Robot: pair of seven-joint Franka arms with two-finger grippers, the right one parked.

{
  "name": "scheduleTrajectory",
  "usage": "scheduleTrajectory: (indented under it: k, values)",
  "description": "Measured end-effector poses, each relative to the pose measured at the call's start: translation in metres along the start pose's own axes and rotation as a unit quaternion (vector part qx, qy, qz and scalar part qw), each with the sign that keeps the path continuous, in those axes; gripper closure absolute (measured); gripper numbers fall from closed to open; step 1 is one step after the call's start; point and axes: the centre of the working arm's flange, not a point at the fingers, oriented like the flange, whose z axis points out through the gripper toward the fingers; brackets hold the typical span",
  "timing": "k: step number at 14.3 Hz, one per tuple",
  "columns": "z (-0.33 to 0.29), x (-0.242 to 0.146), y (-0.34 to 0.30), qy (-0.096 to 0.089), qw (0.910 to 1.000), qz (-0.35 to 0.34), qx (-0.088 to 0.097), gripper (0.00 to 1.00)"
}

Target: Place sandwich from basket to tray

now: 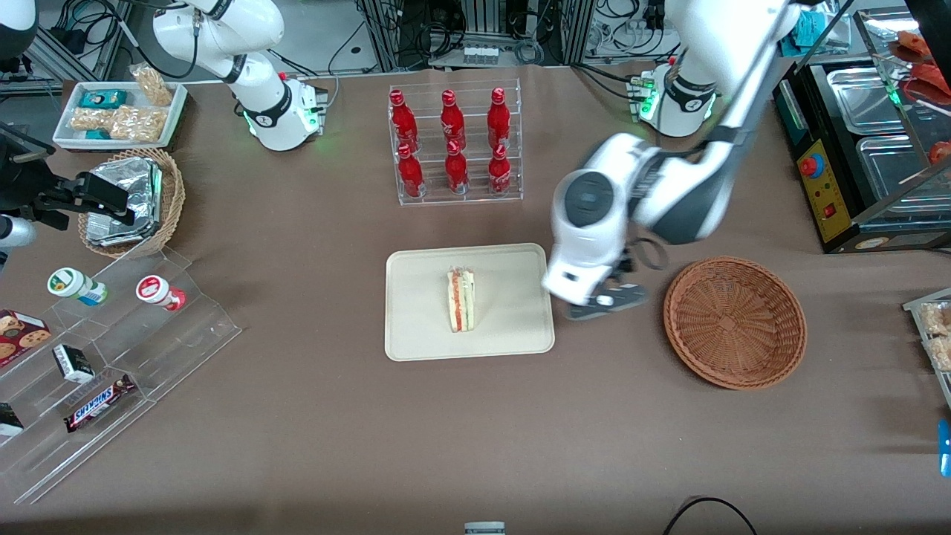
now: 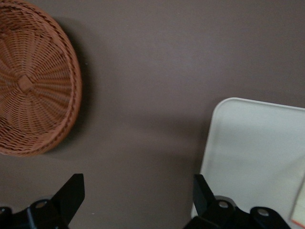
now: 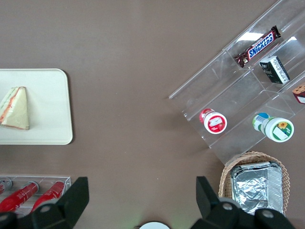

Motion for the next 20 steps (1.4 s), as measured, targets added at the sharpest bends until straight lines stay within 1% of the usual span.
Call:
scheduleTrajectory:
  k: [1, 3, 4, 7, 9, 10, 11, 13, 14, 17, 20]
  values:
    - [-0.007, 0.004, -0.025, -0.009, 0.9998, 0.015, -0.005, 0.00]
    - [-0.022, 0.003, -0.068, -0.039, 0.9977, 0.054, -0.005, 0.00]
    - [-0.032, 0.001, -0.085, -0.051, 0.9959, 0.074, -0.008, 0.00]
    - [-0.061, -0.001, -0.131, -0.068, 0.9895, 0.126, -0.019, 0.00]
    - [-0.081, -0.004, -0.161, -0.074, 0.9840, 0.158, -0.039, 0.00]
    - [-0.092, -0.005, -0.176, -0.072, 0.9814, 0.171, -0.049, 0.00]
    - [-0.102, -0.005, -0.192, -0.066, 0.9800, 0.179, -0.056, 0.00]
    - [-0.124, 0.000, -0.226, -0.047, 0.9804, 0.179, -0.067, 0.00]
    - [-0.134, 0.005, -0.243, -0.036, 0.9821, 0.171, -0.071, 0.00]
    - [-0.153, 0.019, -0.288, -0.014, 0.9872, 0.137, -0.080, 0.00]
    - [-0.162, 0.026, -0.314, -0.002, 0.9897, 0.116, -0.083, 0.00]
